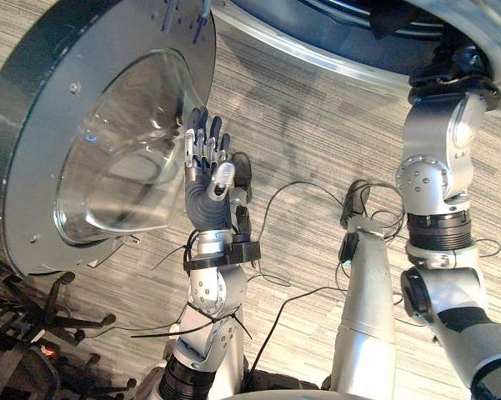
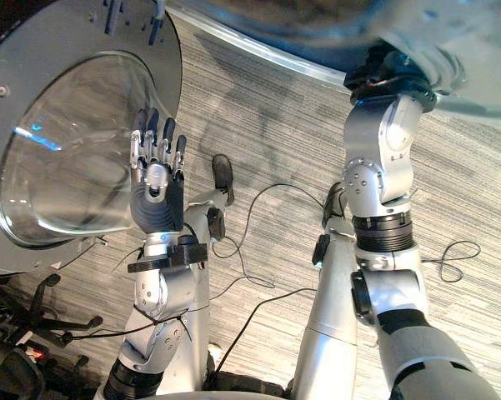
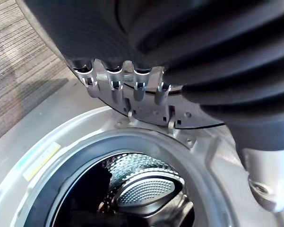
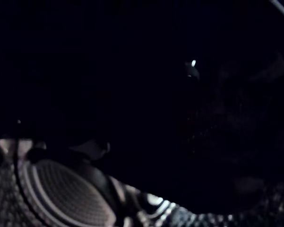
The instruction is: Pick up the laundry basket with both hands and put the clothes into the washing machine.
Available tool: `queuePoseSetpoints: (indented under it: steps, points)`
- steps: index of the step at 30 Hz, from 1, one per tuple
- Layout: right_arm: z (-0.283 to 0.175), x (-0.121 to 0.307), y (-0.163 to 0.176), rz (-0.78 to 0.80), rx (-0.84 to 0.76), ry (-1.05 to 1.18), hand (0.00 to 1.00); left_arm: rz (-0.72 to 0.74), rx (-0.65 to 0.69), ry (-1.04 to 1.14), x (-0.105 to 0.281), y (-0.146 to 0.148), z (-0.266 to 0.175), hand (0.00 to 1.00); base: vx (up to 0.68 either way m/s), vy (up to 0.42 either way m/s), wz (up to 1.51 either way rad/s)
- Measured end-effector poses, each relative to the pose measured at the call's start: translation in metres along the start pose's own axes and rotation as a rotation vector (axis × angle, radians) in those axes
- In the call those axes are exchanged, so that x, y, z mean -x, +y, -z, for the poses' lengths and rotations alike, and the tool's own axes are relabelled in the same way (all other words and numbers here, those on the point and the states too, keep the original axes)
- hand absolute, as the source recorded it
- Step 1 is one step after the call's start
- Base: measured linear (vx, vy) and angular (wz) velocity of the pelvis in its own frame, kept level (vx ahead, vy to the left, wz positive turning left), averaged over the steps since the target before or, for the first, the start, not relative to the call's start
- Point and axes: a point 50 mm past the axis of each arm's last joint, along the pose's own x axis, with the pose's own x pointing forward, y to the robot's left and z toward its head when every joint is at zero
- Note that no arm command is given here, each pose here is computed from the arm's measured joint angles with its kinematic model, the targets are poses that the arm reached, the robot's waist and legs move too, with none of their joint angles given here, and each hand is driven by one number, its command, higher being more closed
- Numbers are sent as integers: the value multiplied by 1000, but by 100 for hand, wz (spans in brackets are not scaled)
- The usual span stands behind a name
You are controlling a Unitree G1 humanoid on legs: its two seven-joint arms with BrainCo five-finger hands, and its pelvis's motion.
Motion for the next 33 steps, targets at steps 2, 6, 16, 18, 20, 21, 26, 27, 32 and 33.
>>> queuePoseSetpoints:
  steps: [2, 6, 16, 18, 20, 21, 26, 27, 32, 33]
  points:
    - [-6, -8, -3, -24, 72, -31, 100, -30, 5, 5, 8, 5, -4, 0, 32, 60, 0]
    - [5, -32, 3, -20, 72, -26, 100, -64, 3, 58, 22, 10, -1, 0, -28, 55, 0]
    - [-29, -112, 43, 35, -15, 22, 0, -10, 35, 162, 30, 1, 16, 0, -84, -9, -6]
    - [-31, -112, 48, 9, 8, 26, 0, -20, 26, 184, 30, 3, 22, 0, 18, 34, -10]
    - [-43, -111, 60, -59, 40, -29, 0, -18, 37, 174, 28, 1, 21, 0, -19, -15, 34]
    - [-58, -109, 73, -126, 58, -90, 0, -12, 46, 166, 25, -2, 21, 0, -13, -8, 24]
    - [-58, -93, 73, -177, 232, -178, 0, -4, 60, 125, 23, -4, 14, 0, 58, -32, 11]
    - [-55, -91, 71, -167, 273, -187, 0, -1, 63, 119, 22, -5, 12, 0, 110, -35, 1]
    - [-31, -63, 52, -242, 551, -200, 0, 6, 63, 87, 20, -7, 8, 0, 101, -21, -8]
    - [-32, -61, 53, -276, 581, -204, 0, 8, 64, 80, 19, -7, 6, 0, 74, -7, -13]
